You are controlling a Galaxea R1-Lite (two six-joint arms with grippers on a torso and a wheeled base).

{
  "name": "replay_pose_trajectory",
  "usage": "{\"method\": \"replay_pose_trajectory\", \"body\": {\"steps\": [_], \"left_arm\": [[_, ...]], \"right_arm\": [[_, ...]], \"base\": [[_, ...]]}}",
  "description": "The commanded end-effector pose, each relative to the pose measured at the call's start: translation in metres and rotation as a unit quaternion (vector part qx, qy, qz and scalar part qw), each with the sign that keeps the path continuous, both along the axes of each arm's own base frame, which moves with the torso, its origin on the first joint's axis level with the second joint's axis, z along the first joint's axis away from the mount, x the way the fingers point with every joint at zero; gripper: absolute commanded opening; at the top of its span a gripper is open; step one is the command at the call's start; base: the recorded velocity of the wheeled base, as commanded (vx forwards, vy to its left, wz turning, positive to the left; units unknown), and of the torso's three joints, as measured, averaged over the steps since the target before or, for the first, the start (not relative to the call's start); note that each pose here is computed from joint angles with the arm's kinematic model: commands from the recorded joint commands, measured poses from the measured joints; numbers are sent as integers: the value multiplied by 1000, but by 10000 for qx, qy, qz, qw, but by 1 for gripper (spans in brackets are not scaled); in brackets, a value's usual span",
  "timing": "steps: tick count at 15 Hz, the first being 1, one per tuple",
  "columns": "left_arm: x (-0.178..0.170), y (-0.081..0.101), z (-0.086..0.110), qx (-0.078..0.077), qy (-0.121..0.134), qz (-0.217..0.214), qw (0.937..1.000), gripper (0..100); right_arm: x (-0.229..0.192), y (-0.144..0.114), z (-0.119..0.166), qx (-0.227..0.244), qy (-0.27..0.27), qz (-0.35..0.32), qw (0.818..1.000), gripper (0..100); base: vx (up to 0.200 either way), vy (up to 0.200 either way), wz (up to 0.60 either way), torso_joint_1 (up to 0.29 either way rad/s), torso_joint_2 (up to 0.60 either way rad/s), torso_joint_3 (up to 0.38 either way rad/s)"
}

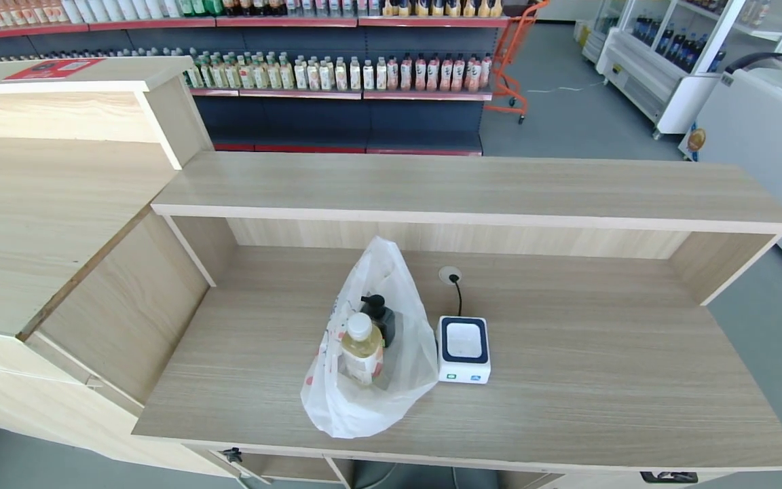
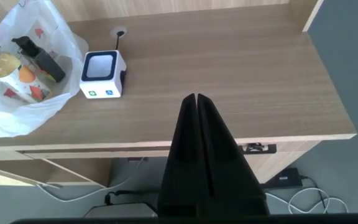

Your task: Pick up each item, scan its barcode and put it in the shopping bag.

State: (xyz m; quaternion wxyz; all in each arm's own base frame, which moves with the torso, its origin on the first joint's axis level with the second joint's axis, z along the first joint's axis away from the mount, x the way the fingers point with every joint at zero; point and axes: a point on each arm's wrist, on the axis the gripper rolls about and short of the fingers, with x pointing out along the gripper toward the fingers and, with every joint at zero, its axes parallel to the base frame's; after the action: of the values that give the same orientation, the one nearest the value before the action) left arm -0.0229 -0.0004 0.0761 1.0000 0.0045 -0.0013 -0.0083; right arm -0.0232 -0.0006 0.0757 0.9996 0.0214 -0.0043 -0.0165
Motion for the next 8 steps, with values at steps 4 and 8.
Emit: {"method": "replay_pose_trajectory", "body": {"steps": [4,8], "left_arm": [[0,0,0,-37,-2,-1,10000,100],[0,0,0,-29,21,-9,10000,100]], "right_arm": [[0,0,0,-7,24,-3,10000,0],[0,0,0,-14,25,-3,10000,0]], "base": [[0,-100,0,-1,0,1],[100,0,0,1,0,0]]}}
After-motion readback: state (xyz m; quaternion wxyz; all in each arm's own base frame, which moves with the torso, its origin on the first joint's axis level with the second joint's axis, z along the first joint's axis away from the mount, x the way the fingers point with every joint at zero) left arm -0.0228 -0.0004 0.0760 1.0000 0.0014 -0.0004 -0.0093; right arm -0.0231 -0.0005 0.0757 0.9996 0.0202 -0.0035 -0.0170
